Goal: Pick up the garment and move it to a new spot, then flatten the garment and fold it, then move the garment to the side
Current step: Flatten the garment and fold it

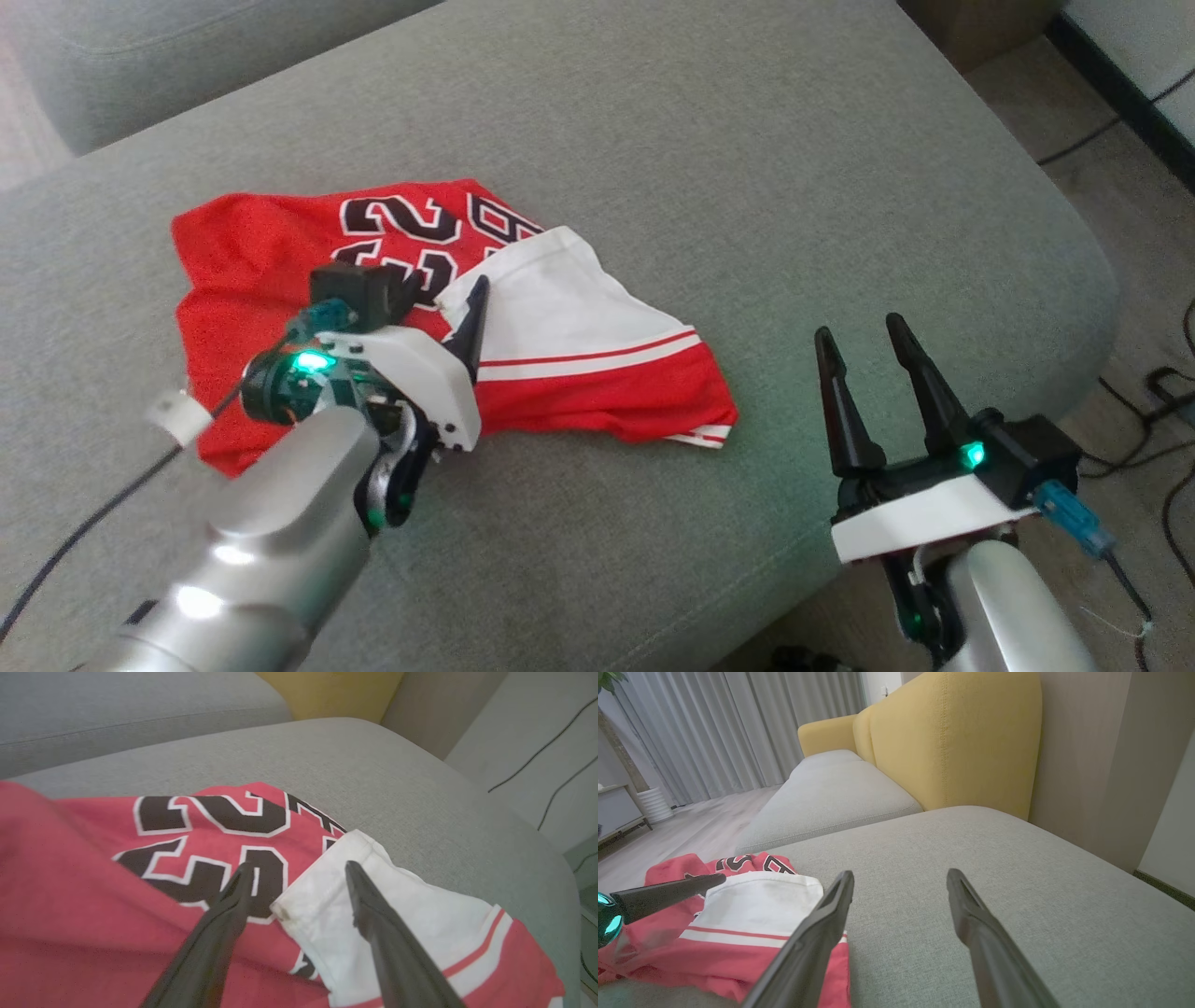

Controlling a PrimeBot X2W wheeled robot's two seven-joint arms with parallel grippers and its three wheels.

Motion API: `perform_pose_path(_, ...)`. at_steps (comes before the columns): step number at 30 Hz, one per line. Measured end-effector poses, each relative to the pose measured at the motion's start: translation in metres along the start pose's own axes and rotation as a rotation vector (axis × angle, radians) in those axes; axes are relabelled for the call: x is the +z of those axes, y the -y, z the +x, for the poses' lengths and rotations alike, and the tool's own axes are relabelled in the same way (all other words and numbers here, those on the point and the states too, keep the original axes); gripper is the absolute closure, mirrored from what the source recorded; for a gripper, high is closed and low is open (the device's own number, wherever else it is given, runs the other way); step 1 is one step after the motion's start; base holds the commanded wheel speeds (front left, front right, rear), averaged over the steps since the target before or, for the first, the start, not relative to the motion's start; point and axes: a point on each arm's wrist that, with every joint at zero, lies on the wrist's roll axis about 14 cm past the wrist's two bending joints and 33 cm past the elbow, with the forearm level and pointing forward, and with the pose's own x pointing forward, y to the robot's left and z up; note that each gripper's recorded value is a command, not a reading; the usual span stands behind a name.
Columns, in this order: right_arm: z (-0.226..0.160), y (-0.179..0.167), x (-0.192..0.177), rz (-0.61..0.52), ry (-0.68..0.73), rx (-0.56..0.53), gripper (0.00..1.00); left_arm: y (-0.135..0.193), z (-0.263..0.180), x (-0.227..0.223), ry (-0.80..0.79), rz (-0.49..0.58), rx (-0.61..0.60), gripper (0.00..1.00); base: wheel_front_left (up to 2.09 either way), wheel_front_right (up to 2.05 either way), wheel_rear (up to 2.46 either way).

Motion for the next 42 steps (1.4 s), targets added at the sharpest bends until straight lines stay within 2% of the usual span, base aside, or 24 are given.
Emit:
perform_pose_path(11,-0.001,0.008,0.0,-0.001,-0.005,-0.027,0.0,0.006,0.01,-0.024,-0.138,-0.093,-0.089,0.0,0.0,0.0,0.0)
perform_pose_path(12,-0.001,0.008,0.0,-0.001,-0.005,-0.027,0.0,0.008,0.009,-0.026,-0.151,-0.096,-0.102,0.03,0.0,0.0,0.0)
perform_pose_path(13,0.0,0.008,0.0,-0.001,-0.005,-0.026,0.0,0.011,0.009,-0.026,-0.155,-0.099,-0.112,0.32,0.0,0.0,0.0)
perform_pose_path(14,0.0,0.007,-0.001,0.0,-0.005,-0.025,0.0,0.014,0.009,-0.026,-0.153,-0.102,-0.124,0.55,0.0,0.0,0.0)
perform_pose_path(17,0.001,0.006,-0.001,0.001,-0.006,-0.02,0.0,0.021,0.008,-0.025,-0.146,-0.114,-0.152,0.87,0.0,0.0,0.0)
perform_pose_path(18,0.002,0.006,-0.001,0.001,-0.006,-0.018,0.0,0.024,0.008,-0.024,-0.141,-0.115,-0.158,1.0,0.0,0.0,0.0)
perform_pose_path(22,0.004,0.004,-0.001,0.002,-0.006,-0.011,0.0,0.036,0.006,-0.02,-0.114,-0.102,-0.197,1.0,0.0,0.0,0.0)
perform_pose_path(26,0.004,0.002,-0.001,0.004,-0.003,-0.006,0.0,0.049,0.004,-0.009,-0.045,-0.018,-0.235,1.0,0.0,0.0,0.0)
perform_pose_path(32,0.004,0.003,0.002,0.006,0.006,-0.008,0.0,0.112,-0.014,0.009,0.025,0.077,-0.426,1.0,0.0,0.0,0.0)
perform_pose_path(37,0.004,0.004,0.003,0.005,0.009,-0.011,0.0,0.147,-0.037,-0.029,-0.055,0.081,-0.532,1.0,0.0,0.0,0.0)
perform_pose_path(42,0.003,0.006,0.001,0.003,0.004,-0.017,0.0,0.157,-0.05,-0.079,-0.156,0.103,-0.56,1.0,0.0,0.0,0.0)
